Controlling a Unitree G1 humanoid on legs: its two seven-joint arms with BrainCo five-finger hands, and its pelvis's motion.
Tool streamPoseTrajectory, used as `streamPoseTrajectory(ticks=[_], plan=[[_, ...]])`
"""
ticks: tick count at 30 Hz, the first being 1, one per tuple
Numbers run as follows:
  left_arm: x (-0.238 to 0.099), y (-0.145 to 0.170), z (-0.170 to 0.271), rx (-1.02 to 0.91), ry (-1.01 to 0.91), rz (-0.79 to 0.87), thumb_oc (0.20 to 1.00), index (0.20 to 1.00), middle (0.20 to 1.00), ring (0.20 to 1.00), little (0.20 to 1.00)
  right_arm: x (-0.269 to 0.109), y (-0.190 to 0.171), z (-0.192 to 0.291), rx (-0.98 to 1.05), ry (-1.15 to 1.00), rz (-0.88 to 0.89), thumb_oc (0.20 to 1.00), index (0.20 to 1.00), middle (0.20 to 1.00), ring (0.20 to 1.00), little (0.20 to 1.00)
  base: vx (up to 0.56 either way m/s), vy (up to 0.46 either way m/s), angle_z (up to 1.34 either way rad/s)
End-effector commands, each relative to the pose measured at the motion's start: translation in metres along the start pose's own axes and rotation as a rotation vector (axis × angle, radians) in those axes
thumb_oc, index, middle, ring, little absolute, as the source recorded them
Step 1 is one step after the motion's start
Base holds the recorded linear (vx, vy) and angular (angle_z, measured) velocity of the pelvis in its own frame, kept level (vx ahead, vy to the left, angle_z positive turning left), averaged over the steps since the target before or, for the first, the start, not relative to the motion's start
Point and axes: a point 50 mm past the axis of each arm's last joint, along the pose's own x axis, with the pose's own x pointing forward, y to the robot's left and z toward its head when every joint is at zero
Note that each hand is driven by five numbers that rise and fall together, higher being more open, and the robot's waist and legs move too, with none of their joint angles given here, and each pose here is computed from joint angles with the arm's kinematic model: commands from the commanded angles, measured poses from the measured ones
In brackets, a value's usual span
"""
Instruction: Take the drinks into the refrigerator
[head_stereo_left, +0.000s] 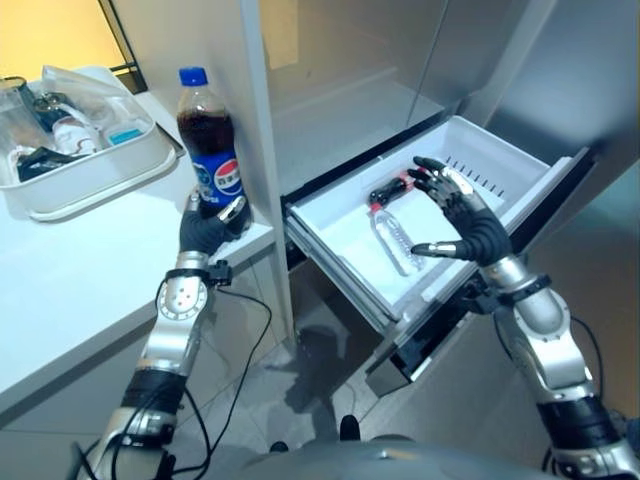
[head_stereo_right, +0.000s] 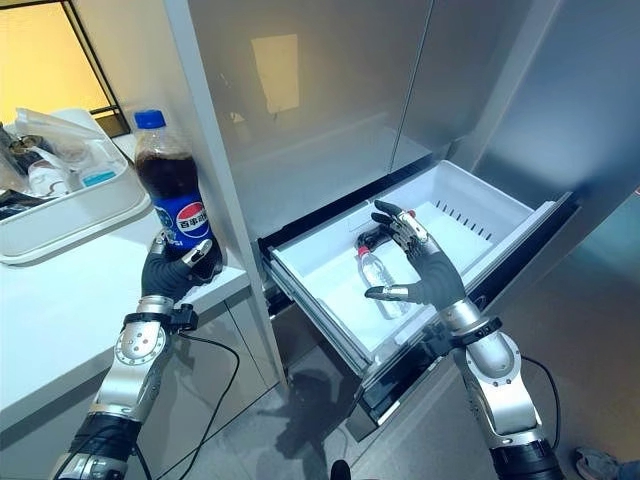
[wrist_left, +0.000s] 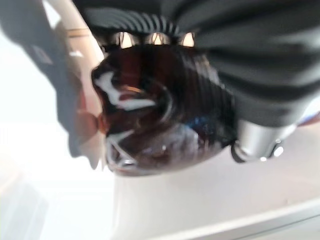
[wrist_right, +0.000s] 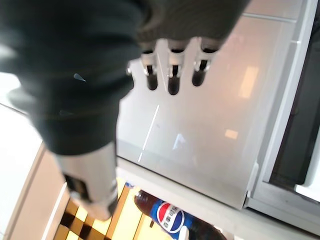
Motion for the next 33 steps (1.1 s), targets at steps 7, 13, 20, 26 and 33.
streamPoseTrajectory(ticks=[7,13,20,26,33], plan=[[0.008,-0.002,0.038,-0.130,-0.207,-0.060,0.200,0.200,0.200,0.200,0.200,0.004,-0.013,0.013,-0.003,-0.084,-0.051,1.000,1.000,1.000,1.000,1.000,0.00,0.000,0.00],[-0.010,0.006,0.063,-0.196,-0.323,-0.082,0.200,0.200,0.200,0.200,0.200,-0.004,-0.024,0.003,-0.027,-0.016,-0.098,1.000,1.000,1.000,1.000,1.000,0.00,0.000,0.00],[-0.023,0.007,0.083,-0.238,-0.405,-0.147,0.200,0.200,0.200,0.200,0.200,-0.012,-0.032,-0.018,0.038,0.080,-0.149,1.000,1.000,1.000,1.000,1.000,-0.02,0.000,0.07],[-0.028,0.006,0.092,-0.220,-0.433,-0.220,0.200,0.200,0.200,0.200,0.200,-0.009,-0.024,-0.026,0.207,0.094,-0.091,1.000,1.000,1.000,1.000,1.000,-0.02,0.002,0.05],[-0.033,-0.009,0.093,-0.279,-0.405,-0.371,0.200,0.200,0.200,0.200,0.200,0.003,-0.001,-0.041,0.499,0.148,0.070,1.000,1.000,1.000,1.000,1.000,-0.03,-0.001,0.06]])
